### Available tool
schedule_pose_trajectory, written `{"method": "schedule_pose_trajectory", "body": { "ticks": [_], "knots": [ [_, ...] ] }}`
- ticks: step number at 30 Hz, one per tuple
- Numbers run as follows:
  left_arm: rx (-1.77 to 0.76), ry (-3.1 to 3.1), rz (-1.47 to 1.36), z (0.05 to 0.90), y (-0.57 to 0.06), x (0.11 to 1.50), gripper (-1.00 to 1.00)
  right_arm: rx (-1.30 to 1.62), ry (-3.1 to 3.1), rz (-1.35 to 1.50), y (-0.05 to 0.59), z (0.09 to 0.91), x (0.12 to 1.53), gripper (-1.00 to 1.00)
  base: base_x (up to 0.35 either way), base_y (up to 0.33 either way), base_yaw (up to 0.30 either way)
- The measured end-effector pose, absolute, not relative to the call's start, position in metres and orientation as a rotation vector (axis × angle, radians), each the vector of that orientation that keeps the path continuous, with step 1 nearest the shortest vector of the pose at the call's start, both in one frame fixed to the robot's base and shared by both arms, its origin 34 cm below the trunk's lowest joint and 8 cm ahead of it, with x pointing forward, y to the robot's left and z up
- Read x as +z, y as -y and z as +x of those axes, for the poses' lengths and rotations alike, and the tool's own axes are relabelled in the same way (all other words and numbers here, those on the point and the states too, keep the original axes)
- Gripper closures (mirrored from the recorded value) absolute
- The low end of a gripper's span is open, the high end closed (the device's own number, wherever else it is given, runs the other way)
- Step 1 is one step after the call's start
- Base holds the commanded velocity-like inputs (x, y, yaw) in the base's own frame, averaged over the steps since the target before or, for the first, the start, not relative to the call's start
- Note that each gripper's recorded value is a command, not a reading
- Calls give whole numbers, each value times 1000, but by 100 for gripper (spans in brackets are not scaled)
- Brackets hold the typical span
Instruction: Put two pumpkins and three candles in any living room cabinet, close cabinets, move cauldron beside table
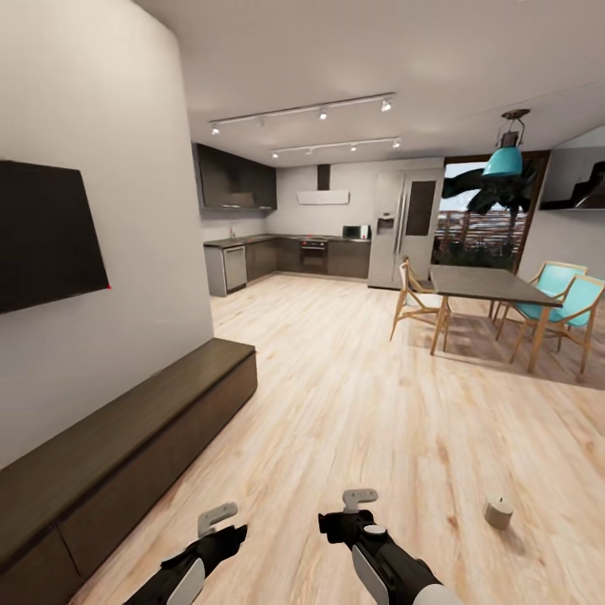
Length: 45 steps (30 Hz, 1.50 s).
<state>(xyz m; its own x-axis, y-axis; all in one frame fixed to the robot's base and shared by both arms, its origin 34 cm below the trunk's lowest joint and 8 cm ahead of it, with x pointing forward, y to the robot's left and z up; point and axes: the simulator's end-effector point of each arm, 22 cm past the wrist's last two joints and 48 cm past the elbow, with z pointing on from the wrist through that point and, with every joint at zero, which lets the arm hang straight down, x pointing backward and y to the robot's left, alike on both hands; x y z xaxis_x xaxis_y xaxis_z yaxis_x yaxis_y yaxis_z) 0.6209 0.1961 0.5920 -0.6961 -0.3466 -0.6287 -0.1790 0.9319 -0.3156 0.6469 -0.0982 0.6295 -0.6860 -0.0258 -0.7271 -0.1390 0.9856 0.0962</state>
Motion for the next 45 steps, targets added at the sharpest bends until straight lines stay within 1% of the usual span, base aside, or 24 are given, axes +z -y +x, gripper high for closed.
{"method": "schedule_pose_trajectory", "body": {
  "ticks": [5,21,36,45],
  "knots": [
    [-298,-2348,-368,622,-196,595,-100,182,-2317,-115,98,648,632,-100,-221,162,232],
    [-297,-2337,-361,624,-196,600,-100,178,-2311,-118,99,648,636,-100,-30,13,181],
    [-297,-2331,-359,625,-196,603,-100,172,-2305,-127,99,649,639,-100,-276,0,252],
    [-299,-2326,-358,626,-196,605,-100,171,-2300,-128,99,649,641,-100,-29,-8,253]
  ]
}}
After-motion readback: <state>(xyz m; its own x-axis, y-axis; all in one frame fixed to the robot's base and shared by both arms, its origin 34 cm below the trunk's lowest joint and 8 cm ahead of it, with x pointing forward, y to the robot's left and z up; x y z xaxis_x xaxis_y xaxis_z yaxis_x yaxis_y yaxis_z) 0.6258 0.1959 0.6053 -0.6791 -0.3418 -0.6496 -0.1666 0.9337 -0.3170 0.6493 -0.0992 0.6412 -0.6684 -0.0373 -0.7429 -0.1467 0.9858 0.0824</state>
